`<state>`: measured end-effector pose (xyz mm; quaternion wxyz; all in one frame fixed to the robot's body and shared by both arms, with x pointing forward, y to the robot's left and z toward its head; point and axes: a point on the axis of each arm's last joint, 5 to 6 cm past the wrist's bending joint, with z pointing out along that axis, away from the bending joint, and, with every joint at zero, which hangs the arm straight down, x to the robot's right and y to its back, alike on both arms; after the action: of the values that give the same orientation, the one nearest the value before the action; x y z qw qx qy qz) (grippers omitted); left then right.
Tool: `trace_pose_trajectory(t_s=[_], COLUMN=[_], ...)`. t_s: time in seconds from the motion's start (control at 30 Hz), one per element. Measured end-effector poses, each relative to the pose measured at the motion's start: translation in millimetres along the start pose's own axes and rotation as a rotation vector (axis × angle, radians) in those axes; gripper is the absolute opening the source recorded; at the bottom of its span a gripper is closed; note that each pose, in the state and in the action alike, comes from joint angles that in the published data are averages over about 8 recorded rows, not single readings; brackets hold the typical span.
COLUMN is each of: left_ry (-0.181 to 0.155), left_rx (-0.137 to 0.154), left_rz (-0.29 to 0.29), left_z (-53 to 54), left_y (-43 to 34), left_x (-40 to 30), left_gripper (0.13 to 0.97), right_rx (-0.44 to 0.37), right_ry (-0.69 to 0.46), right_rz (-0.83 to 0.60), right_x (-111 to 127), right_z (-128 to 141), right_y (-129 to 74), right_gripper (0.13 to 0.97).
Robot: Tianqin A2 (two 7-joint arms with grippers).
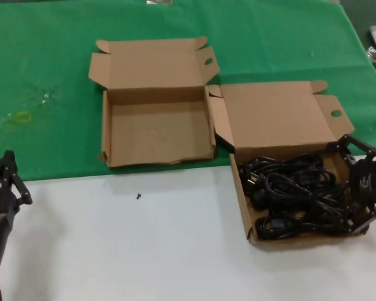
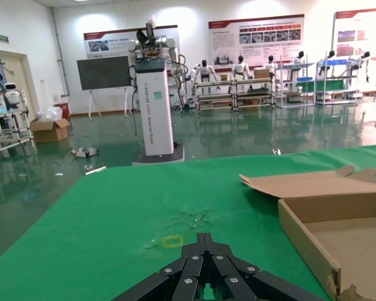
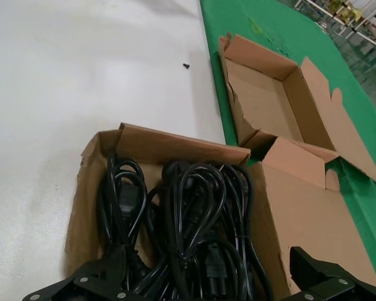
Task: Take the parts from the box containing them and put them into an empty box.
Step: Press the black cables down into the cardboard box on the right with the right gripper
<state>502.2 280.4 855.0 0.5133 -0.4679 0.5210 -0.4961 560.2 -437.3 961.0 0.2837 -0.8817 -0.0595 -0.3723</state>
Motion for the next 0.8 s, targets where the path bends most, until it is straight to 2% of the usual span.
trace_pose_trajectory(t_s=[0.33,0.47,0.8], left_ry=[0.000,0.000,0.000], left_rx=[0.000,0.000,0.000], left_rz=[0.000,0.000,0.000], left_z=[0.0,0.0,0.0], left_y=[0.0,0.0,0.0], left_x=[0.0,0.0,0.0], left_gripper=[0.143,0.143,0.143], right_rx=[-0.003,-0.004,-0.005], right_ry=[0.004,0.004,0.005], right_rz=[-0.004,-0.006,-0.008], right_x=[-3.5,-4.4,-6.3], right_z=[7.6,8.1,7.2], right_y=[4.1,5.0,7.1], right_gripper=[0.845,0.845,0.651])
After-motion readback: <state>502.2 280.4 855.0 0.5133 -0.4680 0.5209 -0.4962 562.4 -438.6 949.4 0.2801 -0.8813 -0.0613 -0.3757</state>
